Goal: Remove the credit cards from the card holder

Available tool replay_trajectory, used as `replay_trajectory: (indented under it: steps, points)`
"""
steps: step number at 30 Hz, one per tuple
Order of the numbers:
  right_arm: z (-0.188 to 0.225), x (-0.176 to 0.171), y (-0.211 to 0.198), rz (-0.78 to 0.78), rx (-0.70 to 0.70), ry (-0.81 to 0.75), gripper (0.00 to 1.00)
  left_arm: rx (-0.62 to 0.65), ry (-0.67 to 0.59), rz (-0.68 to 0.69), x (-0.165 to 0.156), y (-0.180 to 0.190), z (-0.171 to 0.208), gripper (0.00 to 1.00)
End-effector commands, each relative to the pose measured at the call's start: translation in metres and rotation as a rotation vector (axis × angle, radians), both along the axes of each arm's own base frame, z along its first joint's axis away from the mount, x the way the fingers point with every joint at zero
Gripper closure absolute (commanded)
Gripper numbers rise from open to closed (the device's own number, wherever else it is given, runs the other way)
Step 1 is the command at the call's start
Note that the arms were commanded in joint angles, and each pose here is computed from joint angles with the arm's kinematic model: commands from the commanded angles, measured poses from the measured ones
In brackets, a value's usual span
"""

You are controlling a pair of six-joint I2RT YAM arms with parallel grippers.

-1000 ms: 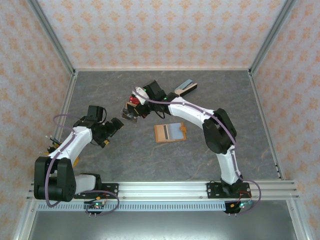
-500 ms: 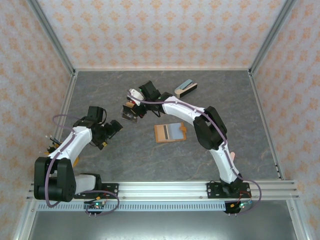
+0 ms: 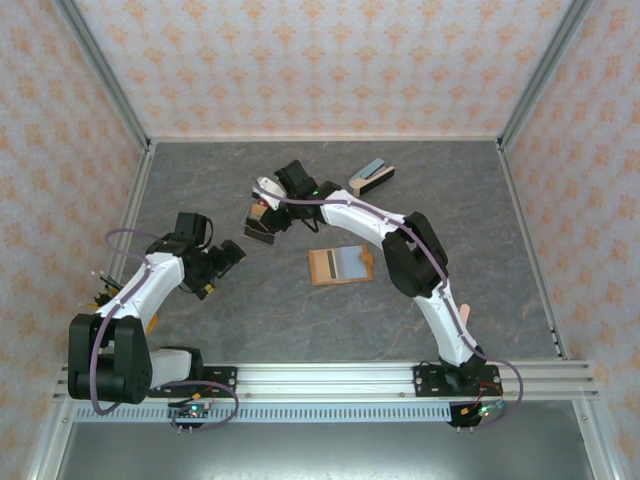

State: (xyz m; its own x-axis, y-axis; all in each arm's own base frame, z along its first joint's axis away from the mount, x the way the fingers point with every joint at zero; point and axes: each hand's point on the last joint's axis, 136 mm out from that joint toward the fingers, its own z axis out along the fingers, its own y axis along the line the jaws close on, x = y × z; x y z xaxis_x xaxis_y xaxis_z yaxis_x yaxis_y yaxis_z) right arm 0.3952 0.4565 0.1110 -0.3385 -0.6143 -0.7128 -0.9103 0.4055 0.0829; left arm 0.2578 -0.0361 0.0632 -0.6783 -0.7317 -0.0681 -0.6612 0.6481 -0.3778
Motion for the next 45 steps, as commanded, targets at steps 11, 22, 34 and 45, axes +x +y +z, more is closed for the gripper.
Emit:
replay_trajectory:
  steps: [11, 22, 34, 45]
  points:
    - [0.093, -0.019, -0.061, -0.367, 0.184, 0.122, 0.51, -0.02, -0.079, -0.054, 0.009, -0.007, 0.025, 0.0]
    - [0.047, -0.067, -0.19, -0.836, 0.143, 0.371, 0.29, -0.015, -0.178, -0.218, 0.031, -0.06, 0.05, 0.0]
    - [-0.016, -0.096, -0.192, -0.825, 0.178, 0.722, 0.42, -0.074, -0.221, -0.367, 0.047, -0.141, 0.052, 0.02]
    - [-0.049, -0.093, -0.183, -0.803, 0.134, 0.831, 0.7, -0.109, -0.179, -0.445, 0.059, -0.198, 0.029, 0.15]
